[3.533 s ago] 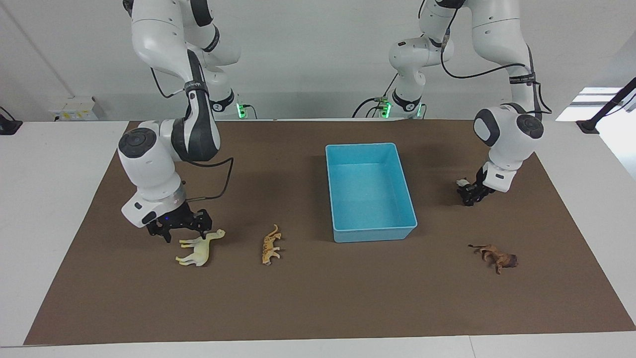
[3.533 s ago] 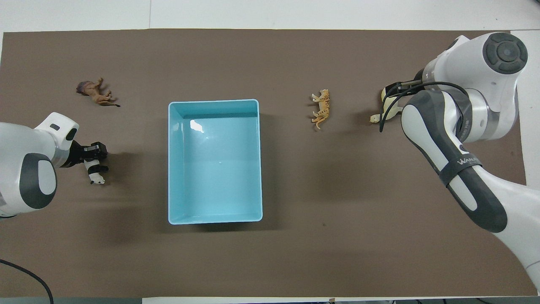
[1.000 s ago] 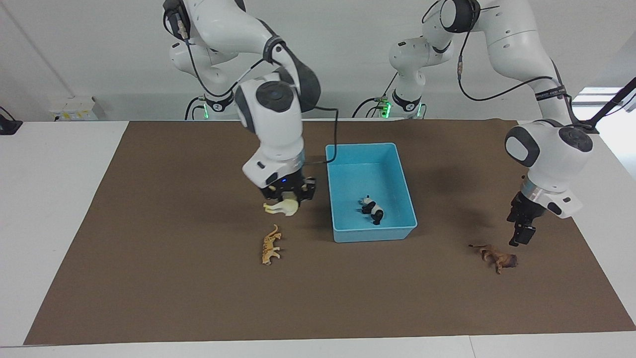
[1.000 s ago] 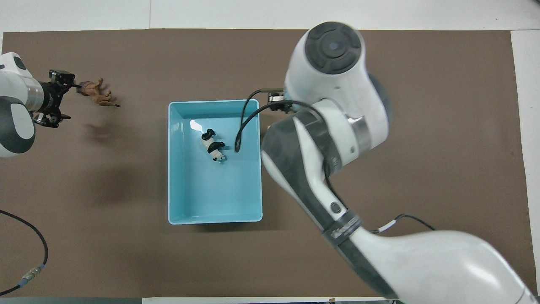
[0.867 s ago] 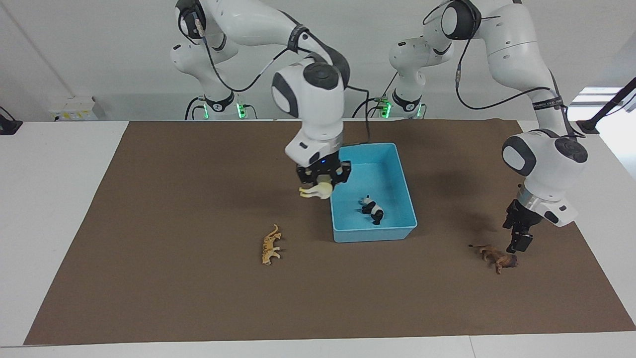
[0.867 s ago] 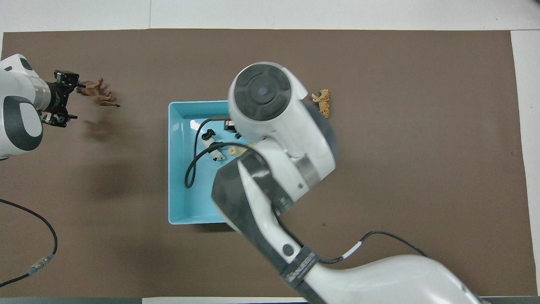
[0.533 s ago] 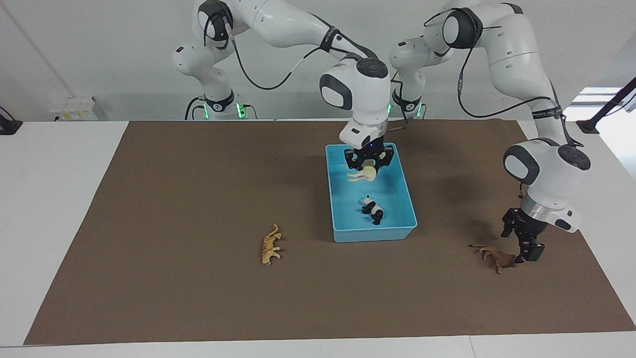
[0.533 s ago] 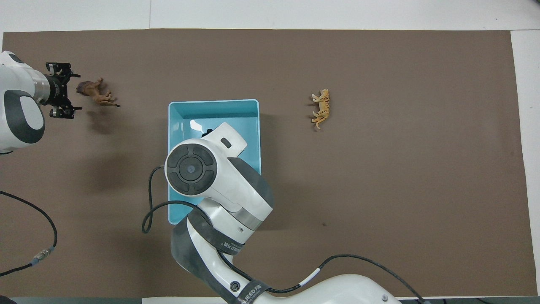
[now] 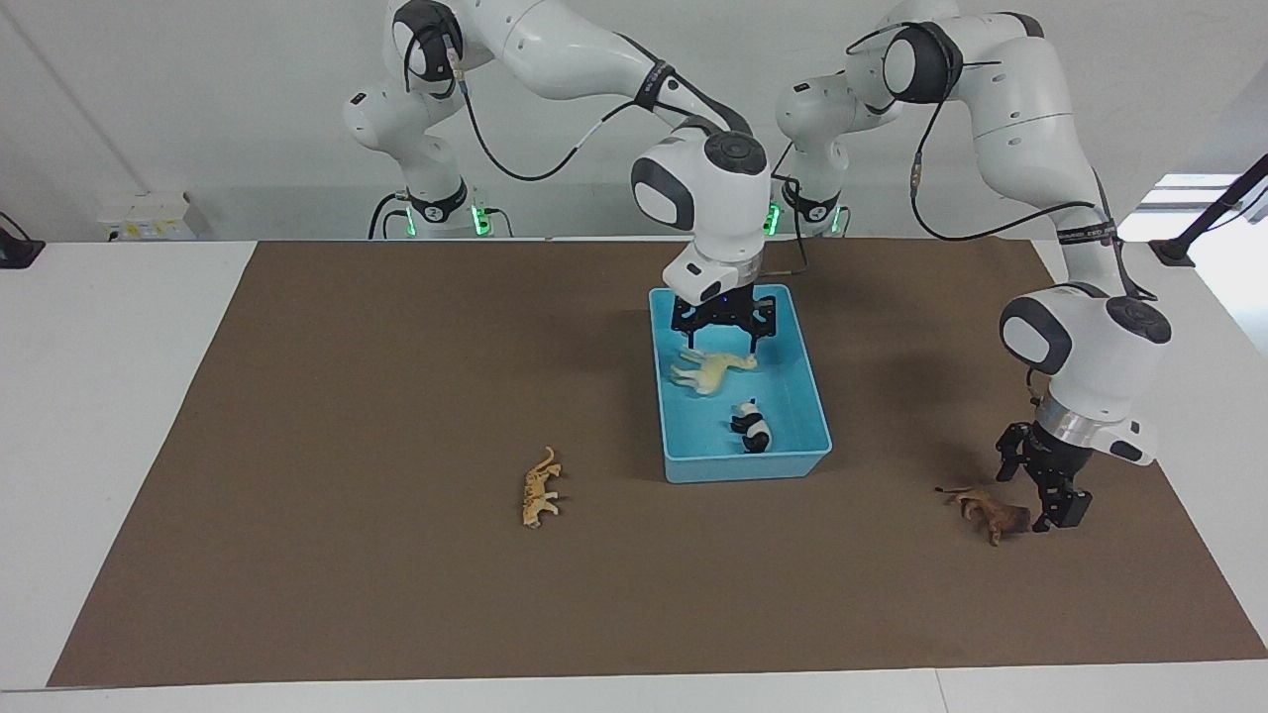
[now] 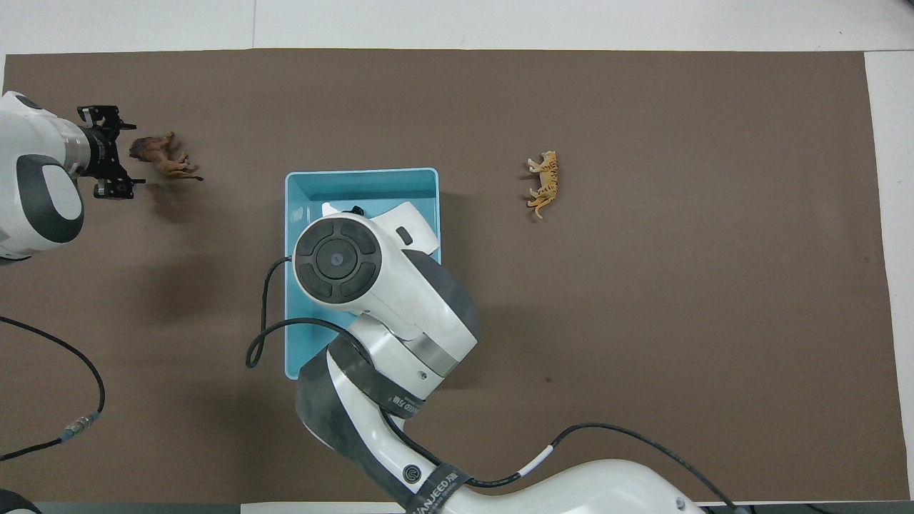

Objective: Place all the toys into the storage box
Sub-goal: 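Lower the cream horse into the box and release it with the right gripper, then lift the brown horse with the left gripper and drop it into the box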

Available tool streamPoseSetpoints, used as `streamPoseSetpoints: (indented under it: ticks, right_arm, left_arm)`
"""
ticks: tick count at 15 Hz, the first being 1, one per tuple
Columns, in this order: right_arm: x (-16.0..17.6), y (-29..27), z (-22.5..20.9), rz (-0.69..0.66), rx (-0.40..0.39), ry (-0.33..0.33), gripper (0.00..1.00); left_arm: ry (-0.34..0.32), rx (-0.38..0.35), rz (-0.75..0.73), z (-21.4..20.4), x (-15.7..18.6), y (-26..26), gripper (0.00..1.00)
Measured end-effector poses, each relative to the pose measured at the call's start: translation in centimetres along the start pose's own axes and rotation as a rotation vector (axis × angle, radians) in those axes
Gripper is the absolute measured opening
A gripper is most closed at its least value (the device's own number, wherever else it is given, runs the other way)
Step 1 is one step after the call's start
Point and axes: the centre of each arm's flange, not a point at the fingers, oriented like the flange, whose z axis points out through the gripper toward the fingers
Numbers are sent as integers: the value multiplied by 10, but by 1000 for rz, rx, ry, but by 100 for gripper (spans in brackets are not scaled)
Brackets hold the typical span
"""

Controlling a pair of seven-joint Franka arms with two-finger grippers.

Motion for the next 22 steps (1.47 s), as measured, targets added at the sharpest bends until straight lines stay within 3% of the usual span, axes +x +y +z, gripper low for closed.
streamPoseSetpoints:
  ticks: [3, 9, 10, 11, 15, 18, 22]
  right_arm:
    - [66, 51, -29, 87, 8, 18, 100]
    - [177, 166, -21, -51, -2, 53, 100]
    - [186, 180, -10, -67, -3, 58, 100]
    - [191, 189, 5, -77, -1, 67, 100]
    - [197, 211, 66, -111, -4, 84, 100]
    - [204, 221, 85, -108, -3, 95, 100]
    - [204, 221, 111, -112, 1, 104, 100]
  left_arm:
    - [-4, -2, 1, 5, -4, -1, 100]
    - [-3, -10, 1, 15, -5, -2, 100]
    - [-3, -10, 1, 15, -5, -2, 100]
    - [-3, -10, 2, 15, -5, -2, 93]
    - [-3, -9, 2, 15, -5, -2, 44]
    - [-8, 11, 2, 14, -6, -2, 43]
    - [-44, 155, 31, -21, -13, 20, 43]
